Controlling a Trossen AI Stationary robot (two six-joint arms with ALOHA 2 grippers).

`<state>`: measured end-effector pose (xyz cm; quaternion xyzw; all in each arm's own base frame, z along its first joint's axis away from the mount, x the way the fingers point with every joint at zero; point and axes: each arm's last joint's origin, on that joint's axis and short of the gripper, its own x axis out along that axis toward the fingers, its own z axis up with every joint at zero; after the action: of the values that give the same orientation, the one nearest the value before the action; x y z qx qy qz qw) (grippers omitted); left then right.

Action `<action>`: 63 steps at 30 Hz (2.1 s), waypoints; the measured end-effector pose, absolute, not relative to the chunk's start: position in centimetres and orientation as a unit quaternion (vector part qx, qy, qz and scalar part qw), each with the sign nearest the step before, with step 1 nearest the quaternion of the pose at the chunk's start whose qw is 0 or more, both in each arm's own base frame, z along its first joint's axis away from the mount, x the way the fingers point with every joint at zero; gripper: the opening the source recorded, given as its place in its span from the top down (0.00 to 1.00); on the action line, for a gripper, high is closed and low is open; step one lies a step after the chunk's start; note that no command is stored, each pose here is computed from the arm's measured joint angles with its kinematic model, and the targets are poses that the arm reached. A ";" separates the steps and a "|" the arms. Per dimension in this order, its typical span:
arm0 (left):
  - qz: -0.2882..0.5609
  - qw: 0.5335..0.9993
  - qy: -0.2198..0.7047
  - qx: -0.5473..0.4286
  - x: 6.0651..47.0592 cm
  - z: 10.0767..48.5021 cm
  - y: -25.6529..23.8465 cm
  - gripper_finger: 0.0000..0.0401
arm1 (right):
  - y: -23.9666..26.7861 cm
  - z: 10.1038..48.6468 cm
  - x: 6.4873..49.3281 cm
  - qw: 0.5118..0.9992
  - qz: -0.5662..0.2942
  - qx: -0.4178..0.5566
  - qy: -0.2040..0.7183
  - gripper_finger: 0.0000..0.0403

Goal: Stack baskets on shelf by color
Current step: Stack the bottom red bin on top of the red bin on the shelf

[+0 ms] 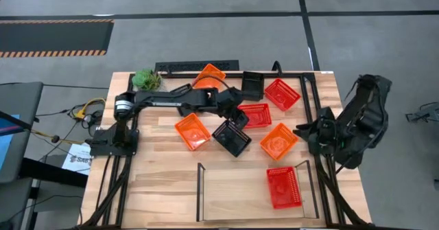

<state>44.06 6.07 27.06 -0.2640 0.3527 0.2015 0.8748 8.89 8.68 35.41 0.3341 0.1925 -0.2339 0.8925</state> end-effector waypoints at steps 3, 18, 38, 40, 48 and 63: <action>0.241 0.860 0.363 -0.265 44.8 24.8 7.1 0.54 | 9.4 34.3 9.3 0.894 -0.216 0.345 0.187 0.59; 0.283 0.795 0.410 -0.346 47.3 18.0 10.3 0.54 | 11.3 33.7 10.0 0.907 -0.187 0.324 0.192 0.60; 0.281 0.804 0.382 -0.359 47.9 17.4 10.6 0.72 | 11.4 33.6 9.8 0.916 -0.178 0.299 0.201 0.62; 0.283 0.805 0.382 -0.354 48.0 17.4 10.7 0.72 | 11.4 33.6 9.8 0.916 -0.178 0.299 0.201 0.62; 0.274 0.801 0.390 -0.363 48.0 16.9 10.9 0.89 | 11.4 33.6 9.8 0.917 -0.177 0.296 0.202 0.63; 0.255 0.824 0.376 -0.339 49.1 22.6 11.1 1.00 | 10.7 34.1 9.4 0.914 -0.173 0.312 0.195 0.67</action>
<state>49.06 11.06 22.61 -0.3386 0.3758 0.2549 0.8241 9.40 10.71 34.07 0.3122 0.1950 -0.1730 0.9136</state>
